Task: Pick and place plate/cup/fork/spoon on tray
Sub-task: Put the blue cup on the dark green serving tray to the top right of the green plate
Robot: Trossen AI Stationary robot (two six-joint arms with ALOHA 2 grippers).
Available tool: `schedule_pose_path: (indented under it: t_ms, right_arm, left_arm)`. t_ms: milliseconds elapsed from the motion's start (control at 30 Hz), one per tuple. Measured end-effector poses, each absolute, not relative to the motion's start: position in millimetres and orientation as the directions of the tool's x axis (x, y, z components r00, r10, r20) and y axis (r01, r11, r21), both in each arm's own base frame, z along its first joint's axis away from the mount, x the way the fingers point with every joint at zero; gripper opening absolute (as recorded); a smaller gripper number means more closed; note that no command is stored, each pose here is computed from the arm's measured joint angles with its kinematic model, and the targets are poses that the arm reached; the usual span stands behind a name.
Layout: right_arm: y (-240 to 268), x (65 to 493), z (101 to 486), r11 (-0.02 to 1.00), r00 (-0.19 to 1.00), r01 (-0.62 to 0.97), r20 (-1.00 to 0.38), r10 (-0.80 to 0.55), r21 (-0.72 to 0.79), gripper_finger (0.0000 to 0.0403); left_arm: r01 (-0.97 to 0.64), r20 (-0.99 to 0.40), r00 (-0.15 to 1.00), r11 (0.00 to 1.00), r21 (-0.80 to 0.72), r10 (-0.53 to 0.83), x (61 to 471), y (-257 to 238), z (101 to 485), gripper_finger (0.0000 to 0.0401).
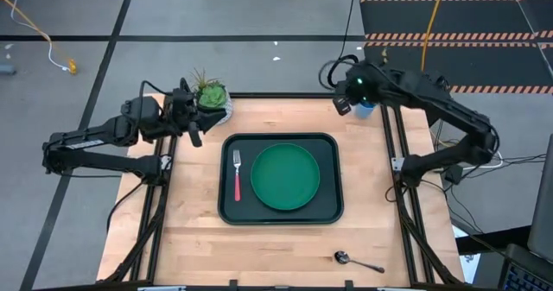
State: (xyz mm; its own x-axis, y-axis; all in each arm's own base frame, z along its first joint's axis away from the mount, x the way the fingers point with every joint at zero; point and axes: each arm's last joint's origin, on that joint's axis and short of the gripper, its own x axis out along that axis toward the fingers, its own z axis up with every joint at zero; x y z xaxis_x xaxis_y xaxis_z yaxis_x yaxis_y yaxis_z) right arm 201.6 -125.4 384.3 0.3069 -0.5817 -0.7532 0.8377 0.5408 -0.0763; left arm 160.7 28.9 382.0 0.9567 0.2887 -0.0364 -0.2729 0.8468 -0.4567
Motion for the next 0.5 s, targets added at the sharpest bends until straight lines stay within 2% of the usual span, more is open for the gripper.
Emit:
schedule_pose_path:
  t_ms: [233, 367, 500]
  right_arm:
    - [-183.6, 187.6, 356.1, 0.365, 0.234, 0.928, -0.882, -0.409, 0.076, 0.0136]
    - [-208.0, 182.5, 334.8, 0.322, 0.128, 0.947, -0.933, -0.335, 0.014, 0.0174]
    - [-224.7, 185.4, 316.8, 0.304, 0.08, 0.952, -0.956, -0.283, -0.011, 0.0195]
  left_arm:
    - [-0.31, -0.068, 0.946, 0.823, -0.475, 0.317, 166.5, 30.7, 377.8, 0.0086]
    - [-0.344, -0.099, 0.936, 0.813, -0.471, 0.339, 173.0, 32.3, 373.1, 0.0086]
    - [-0.354, -0.117, 0.933, 0.799, -0.487, 0.341, 178.4, 33.3, 370.1, 0.0086]
